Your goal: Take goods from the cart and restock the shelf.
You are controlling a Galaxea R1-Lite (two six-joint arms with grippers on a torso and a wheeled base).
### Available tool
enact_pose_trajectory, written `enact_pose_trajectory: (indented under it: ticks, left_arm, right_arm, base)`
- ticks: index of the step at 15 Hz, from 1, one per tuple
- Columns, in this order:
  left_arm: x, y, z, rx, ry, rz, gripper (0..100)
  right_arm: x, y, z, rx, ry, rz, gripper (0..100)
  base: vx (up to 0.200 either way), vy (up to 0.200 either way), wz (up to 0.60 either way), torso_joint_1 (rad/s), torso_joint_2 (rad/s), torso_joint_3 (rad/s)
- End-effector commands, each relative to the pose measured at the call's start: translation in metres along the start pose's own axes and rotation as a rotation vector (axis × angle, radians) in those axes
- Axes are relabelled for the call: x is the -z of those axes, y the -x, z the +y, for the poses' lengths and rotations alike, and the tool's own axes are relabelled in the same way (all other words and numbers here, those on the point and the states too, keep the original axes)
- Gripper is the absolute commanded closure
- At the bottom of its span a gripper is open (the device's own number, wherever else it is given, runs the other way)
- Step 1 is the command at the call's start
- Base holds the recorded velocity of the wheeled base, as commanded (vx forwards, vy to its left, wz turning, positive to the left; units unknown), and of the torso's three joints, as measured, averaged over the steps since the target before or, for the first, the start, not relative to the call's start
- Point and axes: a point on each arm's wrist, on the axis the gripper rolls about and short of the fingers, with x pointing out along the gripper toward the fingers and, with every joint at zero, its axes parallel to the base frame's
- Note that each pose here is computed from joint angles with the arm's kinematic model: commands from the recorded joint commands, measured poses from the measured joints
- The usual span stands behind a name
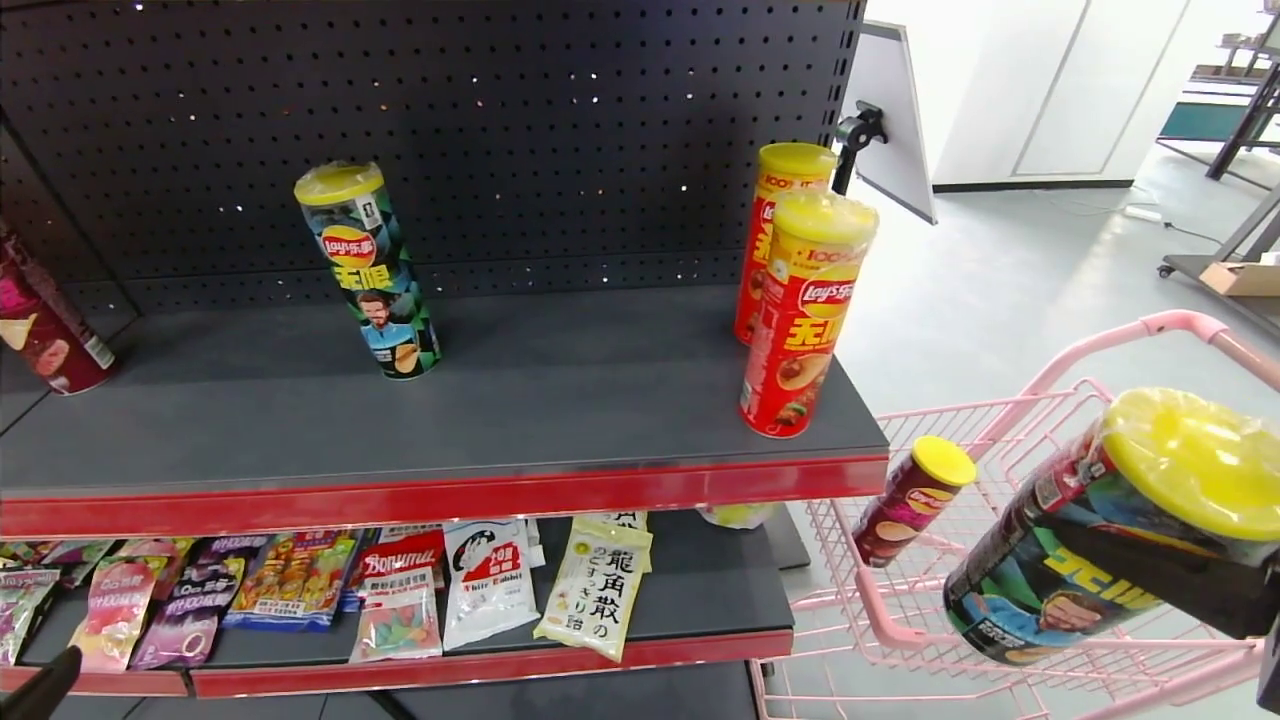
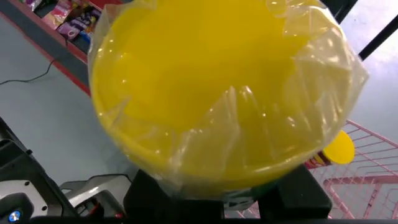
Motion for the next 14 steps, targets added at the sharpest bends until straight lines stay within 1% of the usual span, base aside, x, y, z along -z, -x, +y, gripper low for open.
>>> enact_pose_trajectory:
  ticks: [1, 6, 8, 9, 10, 12, 14]
  left_arm:
    - [0.000, 0.000, 0.000, 0.000, 0.000, -0.002, 0]
    - [0.000, 0.000, 0.000, 0.001, 0.000, 0.000, 0]
    - [0.000, 0.000, 0.000, 0.000, 0.000, -0.002, 0]
    - [0.000, 0.000, 0.000, 0.000, 0.001, -0.003, 0]
    - [0.000, 0.000, 0.000, -0.001, 0.002, -0.002, 0]
    - [0.000, -0.001, 0.000, 0.002, 0.002, 0.004, 0]
    - [0.000, -0.001, 0.000, 0.002, 0.002, 0.004, 0]
  right_arm:
    - [0.000, -0.003, -0.001, 0.006, -0.003, 0.008, 100]
    - [0.000, -0.002, -0.001, 0.002, -0.010, 0.007, 100]
    - [-0.003, -0.003, -0.001, -0.002, -0.047, -0.001, 100]
    - [-0.007, -0.005, -0.003, -0.003, -0.090, -0.007, 100]
    - [-0.010, -0.007, -0.005, -0.001, -0.106, -0.009, 100]
    - [-0.014, -0.008, -0.006, 0.005, -0.097, -0.031, 100]
    - [-0.014, -0.009, -0.006, 0.010, -0.099, -0.032, 100]
  base:
    - [0.000, 0.000, 0.60, 0.002, 0.00, 0.002]
    - [0.000, 0.000, 0.00, 0.000, 0.00, 0.000]
    - [0.000, 0.000, 0.00, 0.000, 0.00, 0.000]
    - [0.000, 0.000, 0.00, 0.000, 0.00, 0.000]
    - [0.000, 0.200, 0.00, 0.002, 0.00, 0.002]
    - [0.000, 0.200, 0.00, -0.012, -0.01, 0.007]
    - [0.000, 0.200, 0.00, 0.015, 0.01, 0.002]
